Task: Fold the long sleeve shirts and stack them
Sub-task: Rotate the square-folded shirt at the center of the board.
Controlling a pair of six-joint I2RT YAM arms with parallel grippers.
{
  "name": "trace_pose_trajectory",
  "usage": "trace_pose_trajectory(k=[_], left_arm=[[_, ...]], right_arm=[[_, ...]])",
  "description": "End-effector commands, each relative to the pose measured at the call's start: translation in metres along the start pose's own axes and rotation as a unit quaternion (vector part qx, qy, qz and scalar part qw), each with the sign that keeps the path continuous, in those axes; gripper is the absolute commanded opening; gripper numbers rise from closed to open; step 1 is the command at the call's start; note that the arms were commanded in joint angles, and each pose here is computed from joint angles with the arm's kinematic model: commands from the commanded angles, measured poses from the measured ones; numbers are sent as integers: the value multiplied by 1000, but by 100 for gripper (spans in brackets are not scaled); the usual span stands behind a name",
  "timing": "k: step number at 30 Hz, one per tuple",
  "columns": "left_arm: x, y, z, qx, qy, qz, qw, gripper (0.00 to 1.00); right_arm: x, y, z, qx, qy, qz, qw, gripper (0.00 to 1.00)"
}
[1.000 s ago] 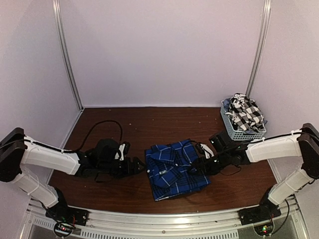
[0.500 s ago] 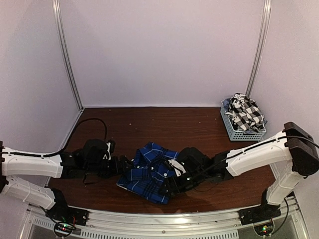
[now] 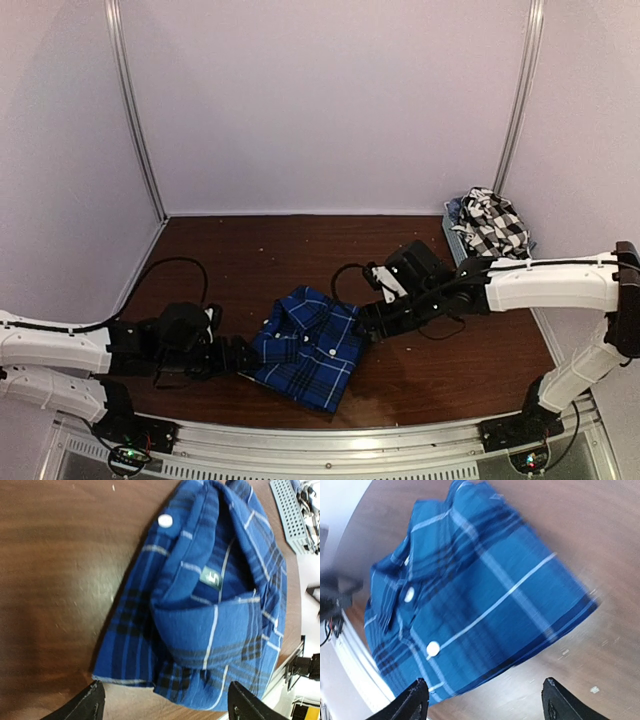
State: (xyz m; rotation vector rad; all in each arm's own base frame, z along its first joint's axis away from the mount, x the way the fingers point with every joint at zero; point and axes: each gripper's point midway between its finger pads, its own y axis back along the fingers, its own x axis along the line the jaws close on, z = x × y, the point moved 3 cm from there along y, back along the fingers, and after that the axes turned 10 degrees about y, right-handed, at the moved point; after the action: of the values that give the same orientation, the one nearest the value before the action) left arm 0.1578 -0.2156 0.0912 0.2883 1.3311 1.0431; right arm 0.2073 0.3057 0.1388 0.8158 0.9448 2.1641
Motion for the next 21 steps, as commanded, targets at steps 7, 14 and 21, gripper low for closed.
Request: trace_pose_trajectory(k=[7,14,21], left_arm=[[2,-16,-47,32,12,36,999,86],[2,-25,-55,33,7,37,999,84],[8,-30,-36,3,8,31,999,68]], right_arm=[[-49,-45,55,23,56,8,998,79],[-57,-88,43,68,54,65,994,70],[-57,-77,18,66,30,75,995,60]])
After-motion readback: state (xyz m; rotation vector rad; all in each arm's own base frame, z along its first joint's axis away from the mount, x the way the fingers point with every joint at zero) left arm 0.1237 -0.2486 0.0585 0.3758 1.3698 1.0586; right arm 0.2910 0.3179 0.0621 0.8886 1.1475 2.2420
